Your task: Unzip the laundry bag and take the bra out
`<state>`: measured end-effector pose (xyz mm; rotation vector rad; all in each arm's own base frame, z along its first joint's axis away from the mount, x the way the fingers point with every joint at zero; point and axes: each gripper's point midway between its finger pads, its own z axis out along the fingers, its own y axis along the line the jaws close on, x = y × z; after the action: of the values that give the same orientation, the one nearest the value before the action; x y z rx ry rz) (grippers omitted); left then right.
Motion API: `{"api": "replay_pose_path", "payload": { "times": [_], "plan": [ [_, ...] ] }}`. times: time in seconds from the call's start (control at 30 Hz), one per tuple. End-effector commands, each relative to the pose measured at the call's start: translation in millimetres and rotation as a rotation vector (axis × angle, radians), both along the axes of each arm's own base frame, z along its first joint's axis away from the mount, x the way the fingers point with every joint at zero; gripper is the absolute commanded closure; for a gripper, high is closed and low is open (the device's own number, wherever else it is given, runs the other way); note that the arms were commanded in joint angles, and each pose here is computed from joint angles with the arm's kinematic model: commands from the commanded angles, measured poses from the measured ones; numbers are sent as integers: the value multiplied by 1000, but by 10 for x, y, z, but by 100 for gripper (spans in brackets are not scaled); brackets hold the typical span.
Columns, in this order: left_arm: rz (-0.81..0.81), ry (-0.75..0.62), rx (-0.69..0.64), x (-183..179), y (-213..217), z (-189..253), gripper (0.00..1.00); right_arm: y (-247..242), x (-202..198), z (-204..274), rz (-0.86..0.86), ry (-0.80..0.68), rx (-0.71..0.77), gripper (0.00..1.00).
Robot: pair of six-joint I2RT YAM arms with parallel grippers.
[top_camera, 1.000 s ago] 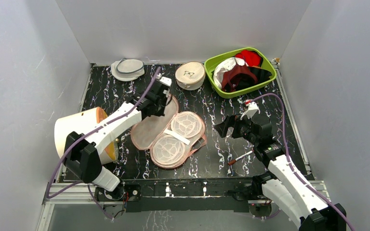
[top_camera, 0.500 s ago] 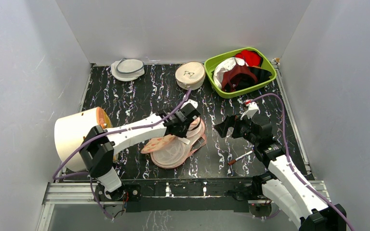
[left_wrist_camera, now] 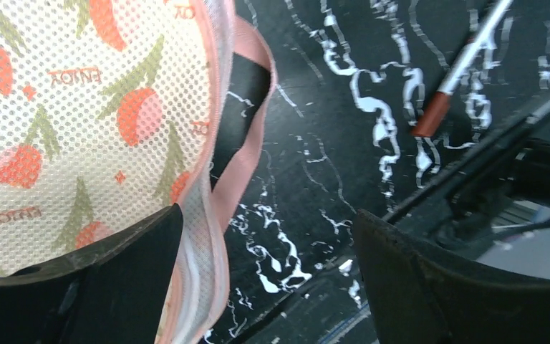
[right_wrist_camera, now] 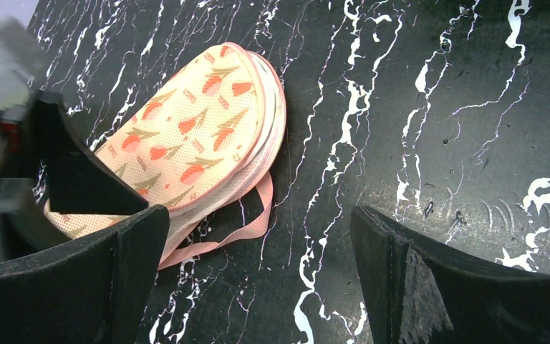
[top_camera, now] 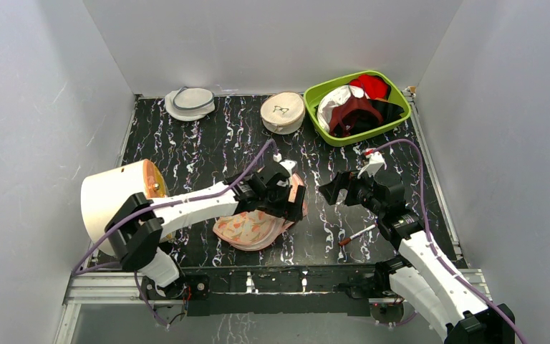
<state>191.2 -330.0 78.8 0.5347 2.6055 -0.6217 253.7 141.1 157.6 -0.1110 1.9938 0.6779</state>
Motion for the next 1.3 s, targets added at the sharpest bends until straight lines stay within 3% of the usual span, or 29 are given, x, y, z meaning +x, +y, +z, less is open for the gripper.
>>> {"api": "replay_pose_path", "payload": {
  "times": [0.0,0.13,0.3,0.4,0.5,0.8,0.93,1.07,1.27],
  "plan": [
    [7,-95,-109,134,4,551,12,8,74,132,-6,-63,14,2],
    [77,-83,-154,228,196,585,9,9,75,124,-5,-61,13,2],
    [78,63,-321,74,48,283,9,11,77,118,-6,-55,14,2],
    [58,172,-426,-66,-124,69,20,14,67,115,-5,-52,18,2],
    [70,196,-483,-94,-185,-36,31,16,57,108,-3,-49,19,2],
    [60,53,-325,-46,-86,-80,34,27,84,67,-4,-34,18,2],
    [44,97,-293,-159,-81,-212,27,49,94,31,0,-25,30,2],
    [38,156,-353,-298,-135,-303,27,85,80,-79,9,1,49,2],
    [15,14,-303,-130,-75,18,14,89,80,-111,6,14,53,2]
  ]
}}
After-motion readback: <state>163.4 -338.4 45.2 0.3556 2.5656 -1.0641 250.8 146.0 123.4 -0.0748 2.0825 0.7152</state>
